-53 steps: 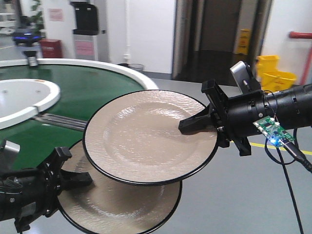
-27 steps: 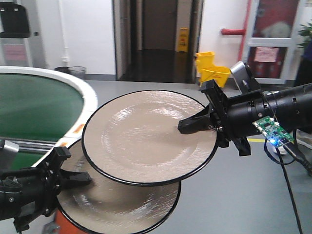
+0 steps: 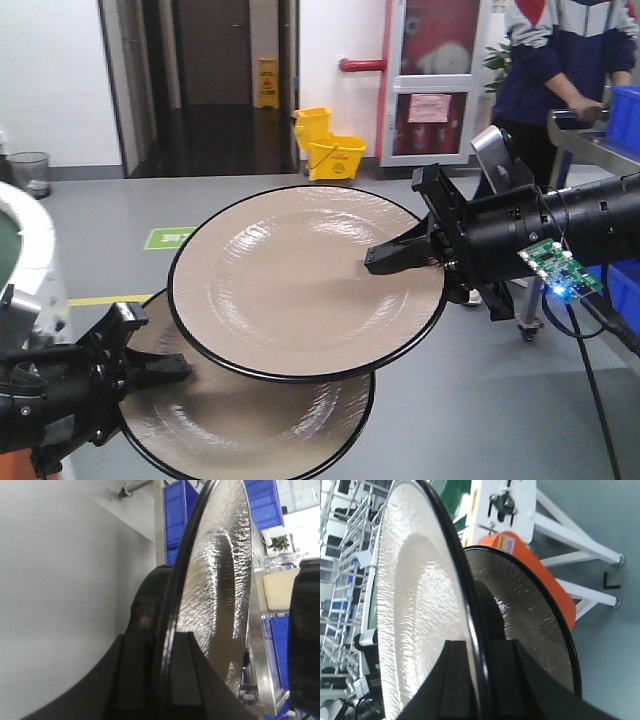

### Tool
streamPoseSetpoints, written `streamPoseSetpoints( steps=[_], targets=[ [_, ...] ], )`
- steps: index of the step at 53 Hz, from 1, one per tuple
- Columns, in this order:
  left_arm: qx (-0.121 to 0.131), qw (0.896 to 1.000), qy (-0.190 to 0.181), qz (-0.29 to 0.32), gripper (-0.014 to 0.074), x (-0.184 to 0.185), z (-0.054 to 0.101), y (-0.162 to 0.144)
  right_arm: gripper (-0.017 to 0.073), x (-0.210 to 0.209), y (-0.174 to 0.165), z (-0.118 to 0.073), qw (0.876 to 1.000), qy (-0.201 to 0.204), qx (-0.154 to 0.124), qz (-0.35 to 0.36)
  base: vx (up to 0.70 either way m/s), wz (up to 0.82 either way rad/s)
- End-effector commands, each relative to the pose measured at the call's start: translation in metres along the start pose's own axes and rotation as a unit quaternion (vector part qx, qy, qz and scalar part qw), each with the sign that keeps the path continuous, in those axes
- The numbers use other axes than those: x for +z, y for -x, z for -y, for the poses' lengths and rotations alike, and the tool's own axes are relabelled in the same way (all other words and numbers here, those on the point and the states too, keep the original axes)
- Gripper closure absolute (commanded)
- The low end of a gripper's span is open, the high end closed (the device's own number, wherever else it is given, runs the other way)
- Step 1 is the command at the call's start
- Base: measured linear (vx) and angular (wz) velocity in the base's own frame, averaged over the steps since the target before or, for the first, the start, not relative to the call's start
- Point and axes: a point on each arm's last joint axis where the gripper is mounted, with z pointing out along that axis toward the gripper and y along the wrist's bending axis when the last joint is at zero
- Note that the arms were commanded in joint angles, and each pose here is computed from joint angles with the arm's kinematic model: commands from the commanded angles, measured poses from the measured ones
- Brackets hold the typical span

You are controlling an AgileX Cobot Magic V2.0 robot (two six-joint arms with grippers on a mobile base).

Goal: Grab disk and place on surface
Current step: 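Hold both plates while the base drives to the steel counter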

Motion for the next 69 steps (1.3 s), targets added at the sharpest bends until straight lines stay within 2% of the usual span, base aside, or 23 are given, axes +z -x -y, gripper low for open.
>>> streamPoseSetpoints(
  steps=[1,69],
  targets=[
    [-0.025,0.998,-0.046,0.021,0.0592,-0.011,0.0215,0.0048,0.0567,-0.0213,0.0038,-0.0336,0.997,0.066,-0.003,0.05,0.21,-0.29],
    [-0.025,0.998,-0.046,0.021,0.0592,-0.011,0.0215,0.0048,0.0567,-0.0213,0.0038,-0.0336,0.997,0.066,-0.003,0.05,0.33,-0.19]
  ],
)
